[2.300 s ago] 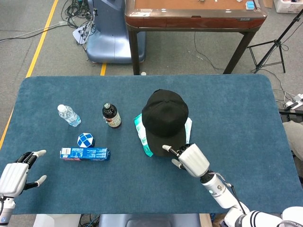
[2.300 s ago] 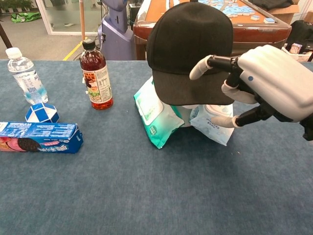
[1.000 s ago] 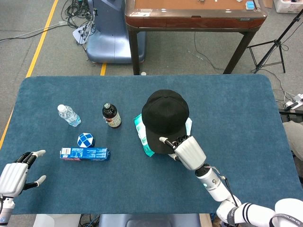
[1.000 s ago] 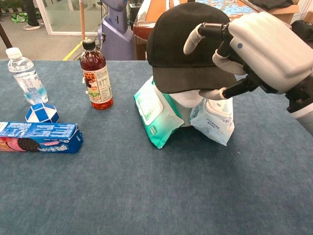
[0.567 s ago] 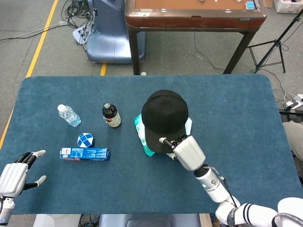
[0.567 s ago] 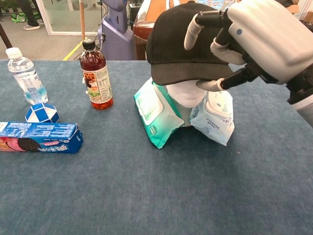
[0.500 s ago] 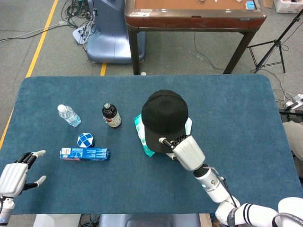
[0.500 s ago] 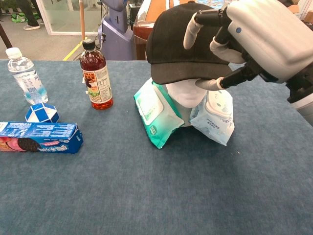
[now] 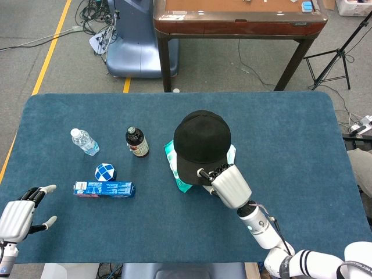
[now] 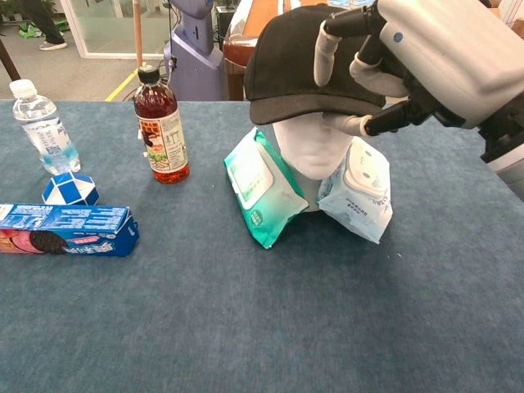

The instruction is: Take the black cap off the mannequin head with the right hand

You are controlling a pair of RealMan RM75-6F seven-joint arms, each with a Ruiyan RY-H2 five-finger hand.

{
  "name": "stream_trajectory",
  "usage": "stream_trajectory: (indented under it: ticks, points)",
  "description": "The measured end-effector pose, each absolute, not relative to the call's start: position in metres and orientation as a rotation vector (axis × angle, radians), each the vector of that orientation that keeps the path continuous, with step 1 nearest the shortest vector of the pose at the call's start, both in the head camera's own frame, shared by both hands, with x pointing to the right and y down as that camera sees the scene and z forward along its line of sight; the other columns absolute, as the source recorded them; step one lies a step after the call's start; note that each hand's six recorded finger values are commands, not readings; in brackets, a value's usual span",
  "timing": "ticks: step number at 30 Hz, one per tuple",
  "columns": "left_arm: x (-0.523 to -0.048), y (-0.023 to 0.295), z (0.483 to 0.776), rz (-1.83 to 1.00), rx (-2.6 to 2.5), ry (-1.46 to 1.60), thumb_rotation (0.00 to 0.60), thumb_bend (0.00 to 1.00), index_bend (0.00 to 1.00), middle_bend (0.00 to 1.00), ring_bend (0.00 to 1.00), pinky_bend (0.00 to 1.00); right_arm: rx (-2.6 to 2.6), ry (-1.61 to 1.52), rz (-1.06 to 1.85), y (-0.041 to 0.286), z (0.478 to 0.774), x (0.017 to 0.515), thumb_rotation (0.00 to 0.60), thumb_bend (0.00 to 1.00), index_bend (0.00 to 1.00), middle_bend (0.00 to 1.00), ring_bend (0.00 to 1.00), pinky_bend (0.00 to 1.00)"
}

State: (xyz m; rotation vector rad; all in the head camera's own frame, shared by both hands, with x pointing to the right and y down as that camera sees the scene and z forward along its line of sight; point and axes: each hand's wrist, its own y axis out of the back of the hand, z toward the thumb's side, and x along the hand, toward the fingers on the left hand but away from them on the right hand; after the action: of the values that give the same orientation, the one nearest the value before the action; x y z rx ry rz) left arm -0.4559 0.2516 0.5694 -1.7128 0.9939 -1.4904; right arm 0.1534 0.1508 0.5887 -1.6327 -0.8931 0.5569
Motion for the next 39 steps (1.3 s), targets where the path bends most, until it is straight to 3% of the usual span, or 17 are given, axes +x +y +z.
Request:
stream_trajectory:
  ticks: [13, 23, 39]
  points:
    - [-0.456, 0.252, 0.570, -1.492, -1.715, 0.993, 0.600, 0.17, 0.22, 0.31, 0.23, 0.45, -1.631, -0.890, 0.572, 0.149, 0.590, 0.154, 0.600, 0.31, 0.58, 1.00, 0.98, 1.00]
    - [-0.456, 0.252, 0.570, -1.494, -1.714, 0.992, 0.600, 0.17, 0.22, 0.31, 0.23, 0.45, -1.636, -0.890, 0.584, 0.148, 0.591, 0.156, 0.600, 0.40, 0.61, 1.00, 0.99, 1.00]
    - [-0.456, 0.252, 0.571, -1.499, -1.714, 0.989, 0.600, 0.17, 0.22, 0.30, 0.23, 0.45, -1.460, -0.807, 0.553, 0.146, 0.580, 0.156, 0.600, 0.42, 0.68, 1.00, 0.99, 1.00]
